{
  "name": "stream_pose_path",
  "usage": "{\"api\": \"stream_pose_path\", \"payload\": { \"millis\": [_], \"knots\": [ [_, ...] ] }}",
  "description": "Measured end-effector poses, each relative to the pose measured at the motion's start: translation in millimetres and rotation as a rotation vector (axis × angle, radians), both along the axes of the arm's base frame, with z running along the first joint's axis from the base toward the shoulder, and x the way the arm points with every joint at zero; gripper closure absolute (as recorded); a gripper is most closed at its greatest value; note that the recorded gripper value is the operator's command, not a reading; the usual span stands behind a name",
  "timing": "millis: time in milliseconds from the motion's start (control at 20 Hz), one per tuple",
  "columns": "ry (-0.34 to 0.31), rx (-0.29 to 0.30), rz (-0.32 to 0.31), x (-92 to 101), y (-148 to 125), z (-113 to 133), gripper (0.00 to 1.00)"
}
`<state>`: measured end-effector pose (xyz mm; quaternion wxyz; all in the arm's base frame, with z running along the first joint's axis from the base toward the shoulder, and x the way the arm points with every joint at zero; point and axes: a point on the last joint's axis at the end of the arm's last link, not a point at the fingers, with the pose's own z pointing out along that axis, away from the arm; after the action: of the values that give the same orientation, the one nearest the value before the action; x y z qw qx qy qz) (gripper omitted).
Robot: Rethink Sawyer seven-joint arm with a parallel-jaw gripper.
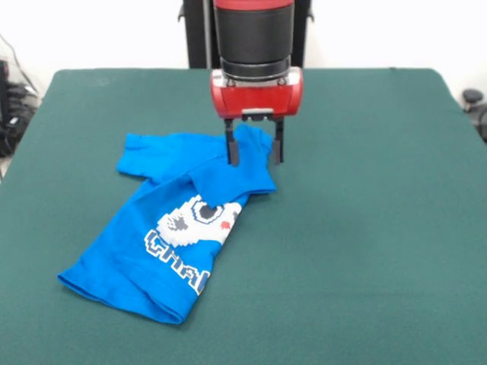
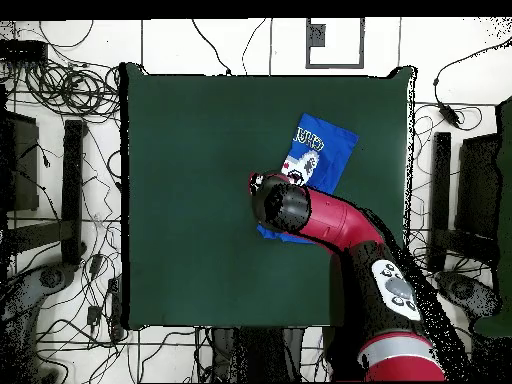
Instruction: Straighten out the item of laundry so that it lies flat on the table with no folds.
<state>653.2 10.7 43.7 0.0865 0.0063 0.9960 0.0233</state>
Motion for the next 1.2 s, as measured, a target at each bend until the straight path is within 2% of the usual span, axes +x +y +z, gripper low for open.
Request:
{"api": "stream_pose_path", "payload": {
  "millis": [350, 850, 1200],
  "knots": [
    [0.018, 0.024, 0.012, -11.8, 7, -20, 0.00],
    [0.055, 0.014, 0.069, -30.7, 11, -43, 0.00],
    [0.076, 0.021, 0.075, -39.3, 14, -56, 0.00]
  ]
}}
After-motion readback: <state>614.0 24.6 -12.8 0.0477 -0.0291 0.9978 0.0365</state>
